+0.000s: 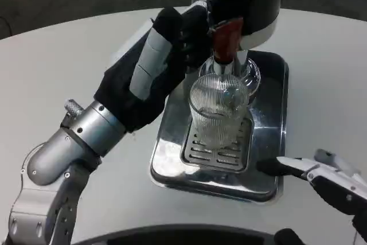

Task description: Grasp the cup under the faucet to collect the drink, then remove the cup.

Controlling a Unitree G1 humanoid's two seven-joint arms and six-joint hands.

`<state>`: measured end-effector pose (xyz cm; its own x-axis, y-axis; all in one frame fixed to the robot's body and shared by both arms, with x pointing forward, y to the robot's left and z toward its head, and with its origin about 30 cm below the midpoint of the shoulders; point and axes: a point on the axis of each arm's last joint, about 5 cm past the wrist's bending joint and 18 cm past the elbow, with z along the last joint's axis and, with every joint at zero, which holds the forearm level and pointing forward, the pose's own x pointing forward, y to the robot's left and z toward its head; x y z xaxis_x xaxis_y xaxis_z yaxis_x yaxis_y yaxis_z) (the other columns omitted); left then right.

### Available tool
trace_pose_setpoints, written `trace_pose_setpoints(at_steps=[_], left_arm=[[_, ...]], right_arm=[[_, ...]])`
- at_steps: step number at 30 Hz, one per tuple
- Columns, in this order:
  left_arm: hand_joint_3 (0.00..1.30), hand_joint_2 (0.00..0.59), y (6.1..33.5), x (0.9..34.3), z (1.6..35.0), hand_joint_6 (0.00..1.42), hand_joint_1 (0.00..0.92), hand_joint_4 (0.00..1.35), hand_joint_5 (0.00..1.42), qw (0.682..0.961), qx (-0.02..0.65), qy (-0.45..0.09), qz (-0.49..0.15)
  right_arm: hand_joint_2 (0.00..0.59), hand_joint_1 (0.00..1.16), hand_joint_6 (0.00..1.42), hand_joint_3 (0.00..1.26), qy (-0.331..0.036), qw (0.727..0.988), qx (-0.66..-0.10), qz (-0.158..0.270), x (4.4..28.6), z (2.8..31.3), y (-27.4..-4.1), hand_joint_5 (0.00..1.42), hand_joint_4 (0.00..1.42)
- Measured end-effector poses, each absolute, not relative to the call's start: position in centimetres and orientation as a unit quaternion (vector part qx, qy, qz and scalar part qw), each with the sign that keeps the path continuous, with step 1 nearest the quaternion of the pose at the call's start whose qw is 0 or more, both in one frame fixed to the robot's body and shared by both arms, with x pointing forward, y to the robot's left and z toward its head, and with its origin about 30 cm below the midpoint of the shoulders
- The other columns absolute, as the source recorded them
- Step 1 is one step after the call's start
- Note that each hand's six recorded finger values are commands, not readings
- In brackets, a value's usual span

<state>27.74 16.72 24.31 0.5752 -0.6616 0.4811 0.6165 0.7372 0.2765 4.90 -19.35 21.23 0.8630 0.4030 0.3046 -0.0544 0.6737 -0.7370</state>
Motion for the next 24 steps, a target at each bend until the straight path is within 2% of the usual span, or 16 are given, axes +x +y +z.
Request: trace_pose_setpoints(at_steps=[9, 24], left_arm=[[0.22, 0.066, 16.97, 27.65, 24.52, 0.12, 0.0, 0.15, 0.23, 0.882, 0.079, -0.296, -0.359], [0.24, 0.067, 17.44, 27.92, 24.28, 0.1, 0.0, 0.12, 0.21, 0.871, 0.103, -0.309, -0.367]], right_arm=[[0.466, 0.6, 0.02, 0.27, -0.228, 0.886, -0.382, 0.13, 4.9, 21.22, -19.33, 0.18, 0.25], [0.466, 0.6, 0.02, 0.27, -0.228, 0.886, -0.382, 0.129, 4.9, 21.22, -19.33, 0.18, 0.25]])
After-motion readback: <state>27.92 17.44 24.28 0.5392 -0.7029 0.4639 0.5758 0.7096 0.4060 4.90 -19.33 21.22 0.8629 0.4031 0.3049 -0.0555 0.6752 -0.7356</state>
